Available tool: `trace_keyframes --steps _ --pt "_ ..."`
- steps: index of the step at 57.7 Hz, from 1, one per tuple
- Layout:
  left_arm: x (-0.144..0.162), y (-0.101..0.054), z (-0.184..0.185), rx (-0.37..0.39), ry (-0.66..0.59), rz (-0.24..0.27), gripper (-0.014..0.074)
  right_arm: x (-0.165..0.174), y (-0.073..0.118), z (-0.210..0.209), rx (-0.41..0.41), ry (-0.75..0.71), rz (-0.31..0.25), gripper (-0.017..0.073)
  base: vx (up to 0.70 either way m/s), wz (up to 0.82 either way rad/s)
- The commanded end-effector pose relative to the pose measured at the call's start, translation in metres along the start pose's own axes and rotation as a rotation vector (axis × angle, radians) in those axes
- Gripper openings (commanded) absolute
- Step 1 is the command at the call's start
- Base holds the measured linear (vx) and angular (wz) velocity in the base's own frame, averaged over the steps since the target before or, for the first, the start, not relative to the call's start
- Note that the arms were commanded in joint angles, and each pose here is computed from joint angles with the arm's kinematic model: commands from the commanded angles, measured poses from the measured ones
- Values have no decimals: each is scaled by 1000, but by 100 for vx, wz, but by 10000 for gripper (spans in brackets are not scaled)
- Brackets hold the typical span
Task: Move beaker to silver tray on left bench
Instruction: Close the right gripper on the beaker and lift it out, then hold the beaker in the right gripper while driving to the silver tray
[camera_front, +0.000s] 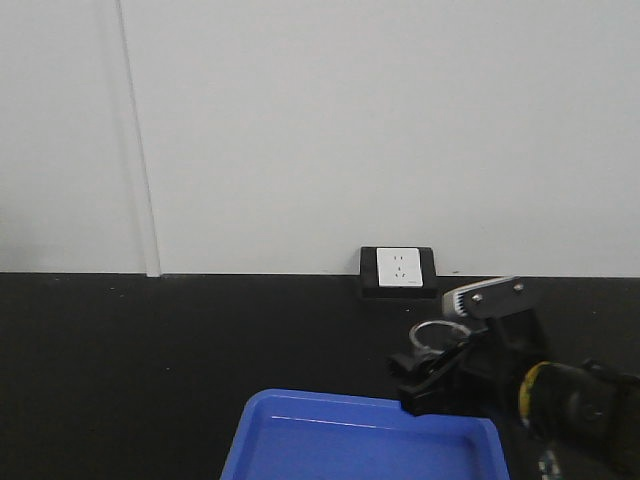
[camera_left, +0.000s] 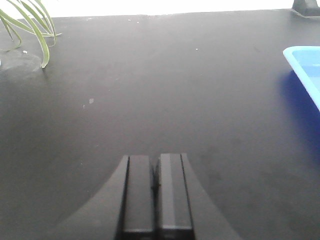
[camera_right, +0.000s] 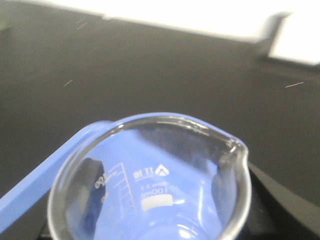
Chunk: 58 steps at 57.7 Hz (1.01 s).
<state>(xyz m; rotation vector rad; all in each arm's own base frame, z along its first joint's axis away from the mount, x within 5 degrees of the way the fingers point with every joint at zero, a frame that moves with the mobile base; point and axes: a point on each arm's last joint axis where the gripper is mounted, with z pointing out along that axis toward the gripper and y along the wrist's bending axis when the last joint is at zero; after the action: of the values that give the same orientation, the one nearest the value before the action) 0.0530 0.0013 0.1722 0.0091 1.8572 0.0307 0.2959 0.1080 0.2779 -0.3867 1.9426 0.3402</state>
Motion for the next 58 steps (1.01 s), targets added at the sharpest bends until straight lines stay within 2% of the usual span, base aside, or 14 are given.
trace_keyframes --steps 1,6,13,22,27,58 --pt "1 -1 2 7 -66 -1 1 -27 3 -55 43 -132 -27 -7 0 0" --pt "1 -1 2 7 -66 -1 1 -18 6 -87 59 -166 -60 -7 0 0" --pt "1 -1 2 7 -66 -1 1 -4 8 -131 103 -235 -63 -7 0 0" --pt "1 -1 2 7 -66 -1 1 6 4 -163 193 -290 -54 -7 0 0" --pt "1 -1 2 7 -66 -1 1 7 4 -168 207 -302 -67 -7 0 0" --pt "1 -1 2 7 -66 -1 1 6 4 -170 206 -310 -65 -7 0 0"
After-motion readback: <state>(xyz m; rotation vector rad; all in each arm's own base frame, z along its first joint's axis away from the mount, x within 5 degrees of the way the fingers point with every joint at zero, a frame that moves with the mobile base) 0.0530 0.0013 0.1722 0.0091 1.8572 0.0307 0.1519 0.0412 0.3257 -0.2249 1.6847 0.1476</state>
